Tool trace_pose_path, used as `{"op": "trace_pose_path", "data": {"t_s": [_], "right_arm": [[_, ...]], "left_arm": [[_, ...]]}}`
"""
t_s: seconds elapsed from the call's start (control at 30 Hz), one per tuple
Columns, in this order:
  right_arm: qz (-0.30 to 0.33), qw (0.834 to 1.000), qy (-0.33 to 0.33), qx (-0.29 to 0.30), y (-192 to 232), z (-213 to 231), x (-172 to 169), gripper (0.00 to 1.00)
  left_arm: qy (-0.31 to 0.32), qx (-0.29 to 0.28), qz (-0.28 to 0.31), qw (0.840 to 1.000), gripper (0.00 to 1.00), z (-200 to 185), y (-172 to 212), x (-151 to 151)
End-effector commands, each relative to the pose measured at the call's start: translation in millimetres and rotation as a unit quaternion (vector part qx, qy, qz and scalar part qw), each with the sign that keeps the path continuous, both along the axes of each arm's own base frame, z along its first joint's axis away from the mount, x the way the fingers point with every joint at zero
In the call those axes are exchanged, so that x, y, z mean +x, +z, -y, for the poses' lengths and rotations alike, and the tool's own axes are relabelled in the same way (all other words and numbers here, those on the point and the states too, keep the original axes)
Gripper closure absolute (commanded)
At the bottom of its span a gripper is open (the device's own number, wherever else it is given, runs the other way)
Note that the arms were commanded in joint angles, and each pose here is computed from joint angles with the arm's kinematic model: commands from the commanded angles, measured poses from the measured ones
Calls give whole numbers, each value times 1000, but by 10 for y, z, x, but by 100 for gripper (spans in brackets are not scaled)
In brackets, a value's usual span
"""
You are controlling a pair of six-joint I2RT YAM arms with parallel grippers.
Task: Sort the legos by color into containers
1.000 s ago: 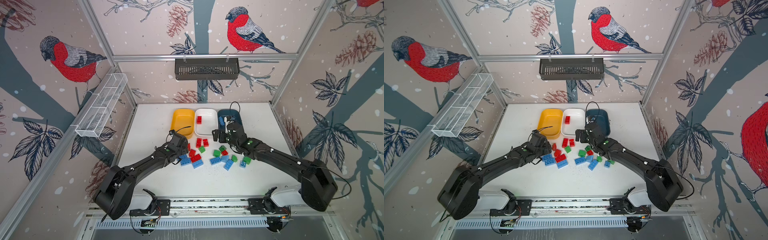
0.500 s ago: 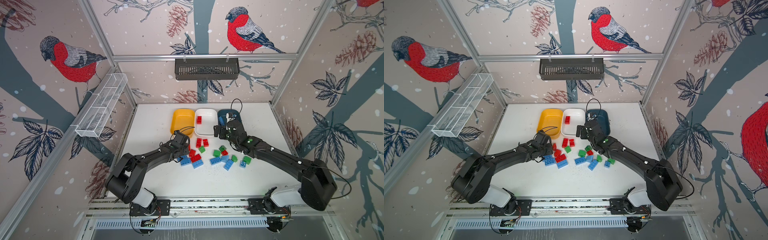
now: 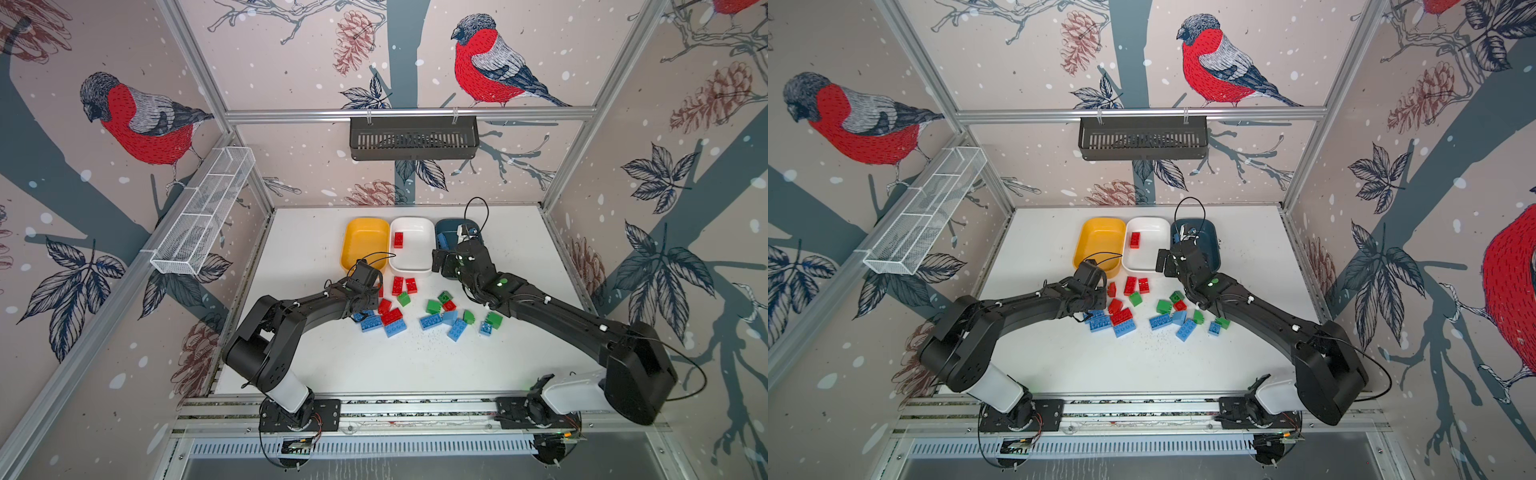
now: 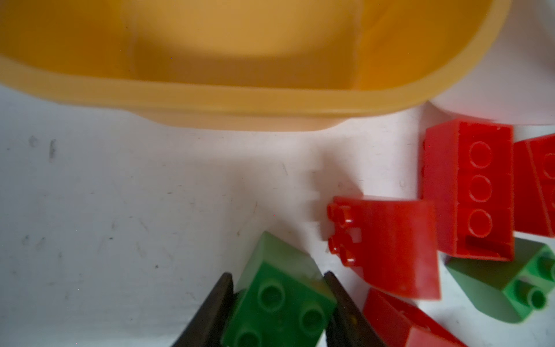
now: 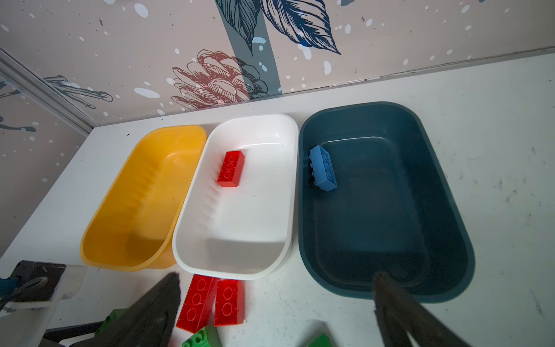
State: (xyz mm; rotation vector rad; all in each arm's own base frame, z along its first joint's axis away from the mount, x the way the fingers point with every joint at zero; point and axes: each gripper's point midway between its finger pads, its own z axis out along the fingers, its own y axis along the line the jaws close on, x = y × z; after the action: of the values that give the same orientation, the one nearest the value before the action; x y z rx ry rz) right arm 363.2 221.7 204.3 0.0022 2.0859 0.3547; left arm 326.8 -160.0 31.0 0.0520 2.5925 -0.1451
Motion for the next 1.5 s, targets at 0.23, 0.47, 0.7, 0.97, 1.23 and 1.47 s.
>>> {"op": "trace_pose_path", "data": {"t_s": [0.23,0.47,0.7,0.97,1.23,1.47], "right_arm": [[-6,1000,-10,-7,-128,75,-42,1],[-7,1000,-22,-10,-152,164,-96,1],[27,999,18,32,-44,100,-219,1],[31,998,-45,43,-121,432,-334,1],[3,995,-21,103,-222,617,-422,1],[-19,996,-8,82,-330,620,-502,1]], "left_arm": [[19,6,42,999,67,-63,161,106],[44,-14,87,995,72,-143,481,76],[68,-111,202,971,72,-75,1367,312],[89,-117,163,976,72,-6,1308,1030],[105,-61,118,986,74,11,873,1708],[119,-34,94,988,65,61,662,2071]]}}
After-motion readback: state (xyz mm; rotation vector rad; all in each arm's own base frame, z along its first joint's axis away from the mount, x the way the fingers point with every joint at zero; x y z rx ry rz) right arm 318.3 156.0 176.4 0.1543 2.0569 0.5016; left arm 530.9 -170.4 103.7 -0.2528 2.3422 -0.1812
